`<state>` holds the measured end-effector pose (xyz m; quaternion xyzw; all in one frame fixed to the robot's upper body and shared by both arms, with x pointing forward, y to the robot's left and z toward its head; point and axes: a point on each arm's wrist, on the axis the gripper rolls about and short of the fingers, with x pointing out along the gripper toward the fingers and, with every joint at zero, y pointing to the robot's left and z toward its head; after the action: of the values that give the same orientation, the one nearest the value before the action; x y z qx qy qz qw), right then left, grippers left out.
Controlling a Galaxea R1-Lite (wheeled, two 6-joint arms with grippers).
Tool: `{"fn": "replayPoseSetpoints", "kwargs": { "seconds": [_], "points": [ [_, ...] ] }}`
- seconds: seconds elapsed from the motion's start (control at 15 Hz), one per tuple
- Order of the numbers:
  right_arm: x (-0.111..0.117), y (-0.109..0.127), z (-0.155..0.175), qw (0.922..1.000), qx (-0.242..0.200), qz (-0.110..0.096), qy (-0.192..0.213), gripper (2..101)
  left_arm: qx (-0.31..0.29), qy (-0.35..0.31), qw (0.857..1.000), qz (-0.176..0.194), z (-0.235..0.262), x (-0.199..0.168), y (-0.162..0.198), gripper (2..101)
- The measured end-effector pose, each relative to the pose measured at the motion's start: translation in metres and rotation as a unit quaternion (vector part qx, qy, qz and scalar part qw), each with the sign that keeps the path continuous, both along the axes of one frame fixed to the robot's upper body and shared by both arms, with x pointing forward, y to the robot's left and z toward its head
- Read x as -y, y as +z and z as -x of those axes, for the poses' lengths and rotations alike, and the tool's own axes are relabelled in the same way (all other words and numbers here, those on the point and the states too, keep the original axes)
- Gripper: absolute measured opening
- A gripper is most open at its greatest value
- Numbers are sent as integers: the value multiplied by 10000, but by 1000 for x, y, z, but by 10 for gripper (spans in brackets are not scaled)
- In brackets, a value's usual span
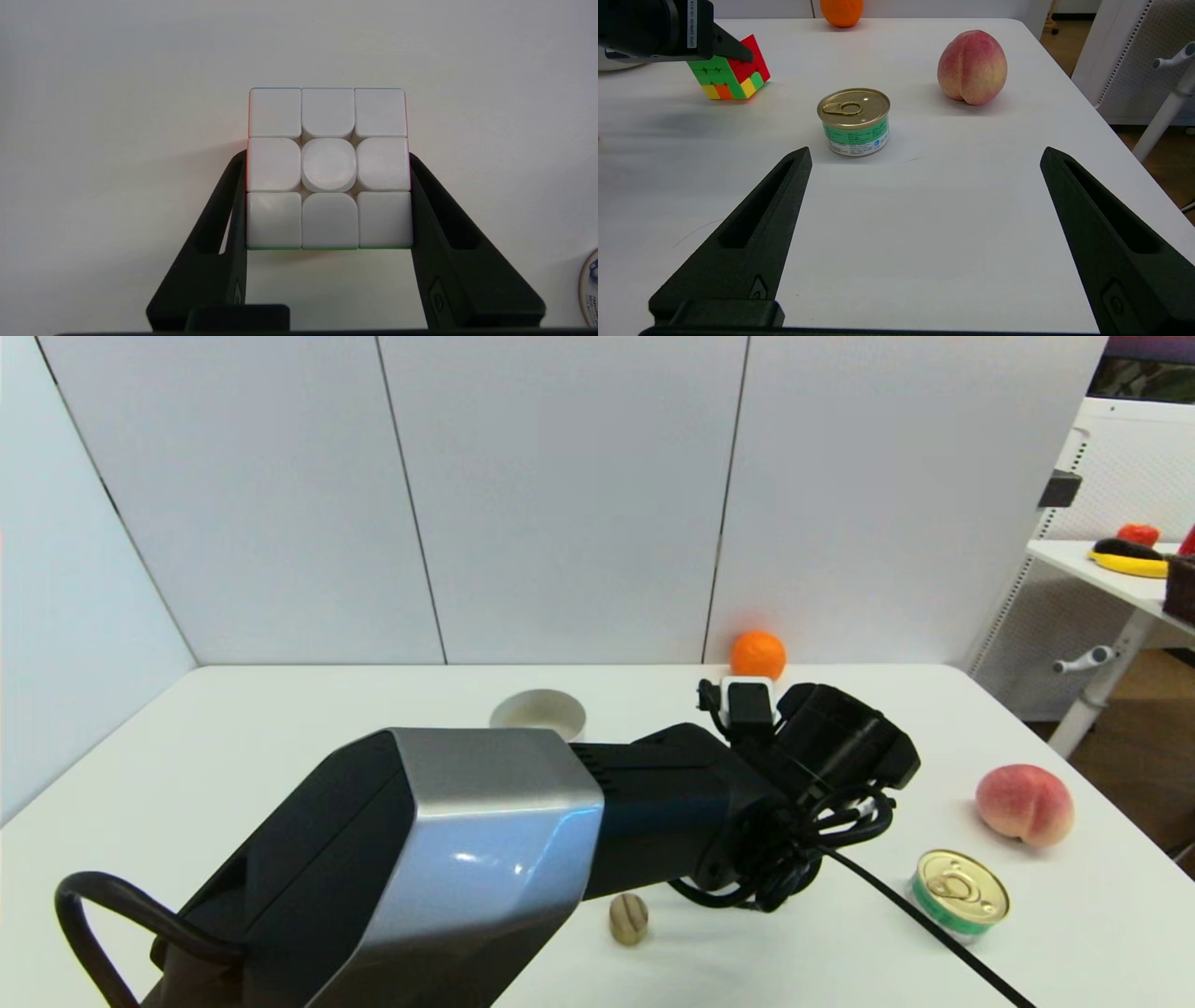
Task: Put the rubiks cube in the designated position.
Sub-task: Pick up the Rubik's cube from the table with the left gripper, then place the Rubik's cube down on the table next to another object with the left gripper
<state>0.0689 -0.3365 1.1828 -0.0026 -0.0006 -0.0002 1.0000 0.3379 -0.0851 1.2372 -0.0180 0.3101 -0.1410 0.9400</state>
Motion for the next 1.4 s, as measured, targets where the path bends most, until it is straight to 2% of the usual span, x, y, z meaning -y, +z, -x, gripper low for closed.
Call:
{"fn": "replayPoseSetpoints", "kwargs": {
  "seconds": [0.33, 0.47, 0.8, 0.93, 1.07, 1.4],
  "points": [
    [0, 0, 0, 10000, -1, 0, 0, 971, 127, -45, 9999, 75, 3, -10, 25, 551],
    [0, 0, 0, 10000, 0, -2, -2, 971, 296, -3, 9996, -26, -2, -21, 40, 550],
    [0, 0, 0, 10000, 0, 1, -4, 971, 612, -50, 9947, -831, -19, -79, 71, 550],
    [0, 0, 0, 10000, 0, 0, -2, 971, 586, -16, 9930, -1029, -18, -104, 78, 550],
    [0, 0, 0, 10000, 0, 0, 0, 971, 520, -50, 9936, -1003, -10, -125, 82, 550],
    [0, 0, 0, 10000, 0, 0, 0, 971, 474, -392, 9965, -561, 13, -157, 87, 548]
  ]
}}
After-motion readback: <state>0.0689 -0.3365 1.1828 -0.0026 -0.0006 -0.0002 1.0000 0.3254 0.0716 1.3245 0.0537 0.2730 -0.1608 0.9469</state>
